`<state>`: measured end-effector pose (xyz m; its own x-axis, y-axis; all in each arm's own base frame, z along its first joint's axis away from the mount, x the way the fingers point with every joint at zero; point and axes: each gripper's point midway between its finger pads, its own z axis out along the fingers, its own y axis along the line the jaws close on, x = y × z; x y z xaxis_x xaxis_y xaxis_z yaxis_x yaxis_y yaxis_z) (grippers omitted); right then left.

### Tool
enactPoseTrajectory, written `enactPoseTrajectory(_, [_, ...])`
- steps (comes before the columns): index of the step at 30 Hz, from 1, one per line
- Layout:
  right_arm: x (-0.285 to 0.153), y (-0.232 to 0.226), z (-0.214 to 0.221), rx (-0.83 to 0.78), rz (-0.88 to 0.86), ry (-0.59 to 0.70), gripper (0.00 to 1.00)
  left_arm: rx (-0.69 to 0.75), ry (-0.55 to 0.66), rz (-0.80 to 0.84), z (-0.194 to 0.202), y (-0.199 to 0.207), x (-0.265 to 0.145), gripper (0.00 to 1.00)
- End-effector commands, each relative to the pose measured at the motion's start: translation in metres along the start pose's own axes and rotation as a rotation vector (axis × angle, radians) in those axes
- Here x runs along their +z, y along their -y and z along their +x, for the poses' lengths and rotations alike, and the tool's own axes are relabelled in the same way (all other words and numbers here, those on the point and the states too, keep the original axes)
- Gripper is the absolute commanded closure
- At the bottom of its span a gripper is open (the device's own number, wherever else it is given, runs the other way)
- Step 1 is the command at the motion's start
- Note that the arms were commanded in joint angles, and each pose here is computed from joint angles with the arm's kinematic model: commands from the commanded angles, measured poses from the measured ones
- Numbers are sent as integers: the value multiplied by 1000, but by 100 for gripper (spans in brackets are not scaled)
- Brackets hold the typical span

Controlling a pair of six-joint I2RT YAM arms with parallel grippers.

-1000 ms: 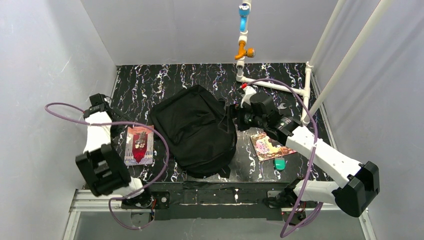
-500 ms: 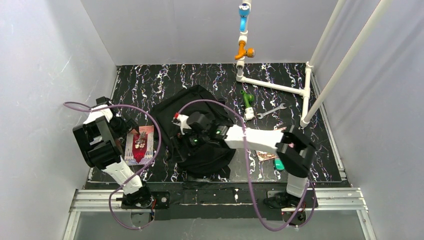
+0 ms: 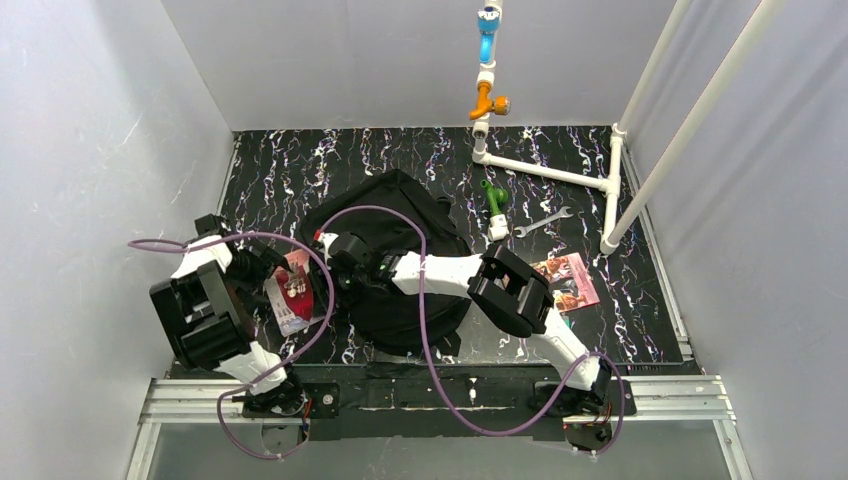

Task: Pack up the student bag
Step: Pick up the book from the center of the board.

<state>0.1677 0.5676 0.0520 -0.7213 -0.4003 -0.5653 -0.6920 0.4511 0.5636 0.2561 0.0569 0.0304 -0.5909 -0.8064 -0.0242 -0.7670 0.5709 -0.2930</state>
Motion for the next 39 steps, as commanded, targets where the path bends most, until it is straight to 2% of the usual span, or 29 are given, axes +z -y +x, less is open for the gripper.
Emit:
enactPoseTrajectory(1, [6,16,-8,-46,95,43,27,-92,-51,81,30,7,-3,17])
enactPoseTrajectory(4, [9,31,3,-58,136,15,31,-104,-66,134,38,13,-3,22])
enactPoseTrajectory(6, [10,35,11,-55,143,-5,36,-103,-86,183,44,19,-2,31])
enactPoseTrajectory(9, [9,36,17,-47,134,-5,38,-99,-98,251,52,28,-7,40])
enactPoseTrajectory(16, [10,33,18,-43,116,-13,38,-47,63,319,46,37,-41,59])
enactPoseTrajectory(19, [9,32,17,-40,113,-10,38,-35,122,324,41,37,-48,63])
enactPoseTrajectory(21, [7,28,14,-38,103,-1,38,-24,103,295,41,33,-44,73])
enactPoseTrajectory(25, [5,24,10,-35,93,8,38,-10,96,254,37,28,-40,82])
enactPoseTrajectory(30, [-1,20,7,-34,92,14,38,8,144,206,32,21,-48,98])
enactPoseTrajectory(34, [-15,14,-1,-26,91,6,33,37,200,168,25,18,-65,100])
enactPoseTrajectory(39, [-56,-11,-26,-27,69,2,16,64,324,160,10,24,-105,100])
